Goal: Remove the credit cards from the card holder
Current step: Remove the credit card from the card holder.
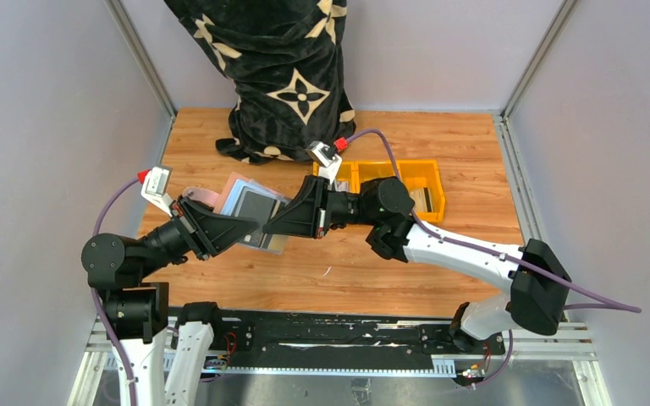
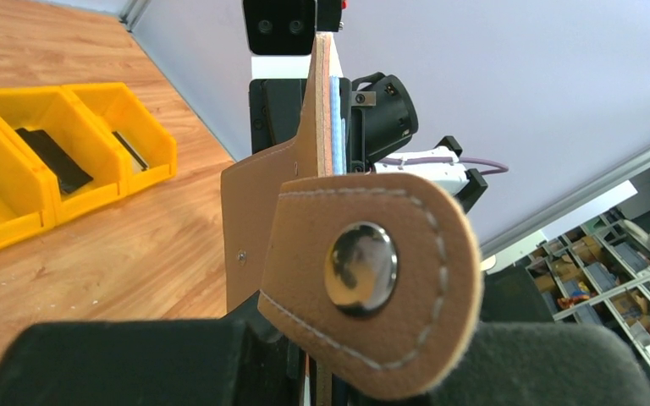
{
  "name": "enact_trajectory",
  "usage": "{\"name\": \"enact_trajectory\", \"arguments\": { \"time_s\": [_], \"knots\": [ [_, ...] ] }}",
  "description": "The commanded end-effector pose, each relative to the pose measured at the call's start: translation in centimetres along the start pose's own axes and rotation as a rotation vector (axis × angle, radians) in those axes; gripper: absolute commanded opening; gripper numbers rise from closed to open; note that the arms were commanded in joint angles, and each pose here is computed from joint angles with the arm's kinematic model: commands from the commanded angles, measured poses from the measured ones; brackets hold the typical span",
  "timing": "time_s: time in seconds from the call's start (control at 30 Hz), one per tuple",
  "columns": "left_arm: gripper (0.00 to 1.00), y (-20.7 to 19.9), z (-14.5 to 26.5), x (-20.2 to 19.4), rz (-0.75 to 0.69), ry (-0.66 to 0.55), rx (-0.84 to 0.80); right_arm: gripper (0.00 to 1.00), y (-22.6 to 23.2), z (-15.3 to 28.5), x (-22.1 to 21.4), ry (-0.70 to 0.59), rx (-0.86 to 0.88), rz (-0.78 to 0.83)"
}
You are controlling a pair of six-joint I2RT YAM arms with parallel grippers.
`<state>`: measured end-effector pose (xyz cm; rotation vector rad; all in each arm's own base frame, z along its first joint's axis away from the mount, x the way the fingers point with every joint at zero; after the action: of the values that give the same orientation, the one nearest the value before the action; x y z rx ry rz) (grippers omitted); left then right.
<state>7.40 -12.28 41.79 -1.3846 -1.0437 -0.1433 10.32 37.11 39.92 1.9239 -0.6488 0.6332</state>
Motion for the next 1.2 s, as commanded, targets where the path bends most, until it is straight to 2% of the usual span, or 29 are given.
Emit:
{"name": "enact_trajectory", "arguments": {
  "time_s": [0.0, 0.37, 0.5, 0.67, 0.97, 1.1, 1.17],
  "knots": [
    [0.09, -3.6, 0.7, -0.1, -0.087, 0.016, -0.086, 0.0, -1.2, 1.1, 0.2, -0.033, -0.057, 0.004],
    [0.08, -3.7, 0.6, 0.1, -0.091, 0.01, -0.083, 0.02, -0.8, 1.9, -0.2, -0.02, -0.054, 0.018],
    [0.08, -3.4, 0.7, -0.1, -0.092, 0.014, -0.076, 0.31, 0.8, 1.4, 0.7, -0.028, 0.008, 0.046],
    [0.08, -3.4, 0.7, -0.1, -0.099, 0.015, -0.07, 0.4, 3.5, 1.6, 1.4, -0.015, 0.095, 0.099],
    [0.08, -2.6, 0.6, -0.2, -0.099, 0.009, -0.049, 0.47, 5.5, 2.2, 1.7, 0.03, 0.07, 0.13],
    [0.08, -2.5, 0.6, -0.2, -0.1, 0.007, -0.046, 0.58, 4.7, 2.3, 1.8, 0.049, -0.03, 0.152],
    [0.08, -2.6, 0.6, -0.2, -0.1, 0.008, -0.047, 0.6, 4.2, 2.3, 2.0, 0.053, -0.083, 0.152]
  ]
}}
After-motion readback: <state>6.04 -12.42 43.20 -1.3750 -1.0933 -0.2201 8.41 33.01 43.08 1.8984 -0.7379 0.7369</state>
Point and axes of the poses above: each gripper's point midway between its finger pads, its own z axis back along the fingers, its own y axis along the line the jaws close on, x = y × z, the point moved 5 cm from there along z, back along the fingers, and after that the axes turned 2 degrees about z, right-handed, at the moved point
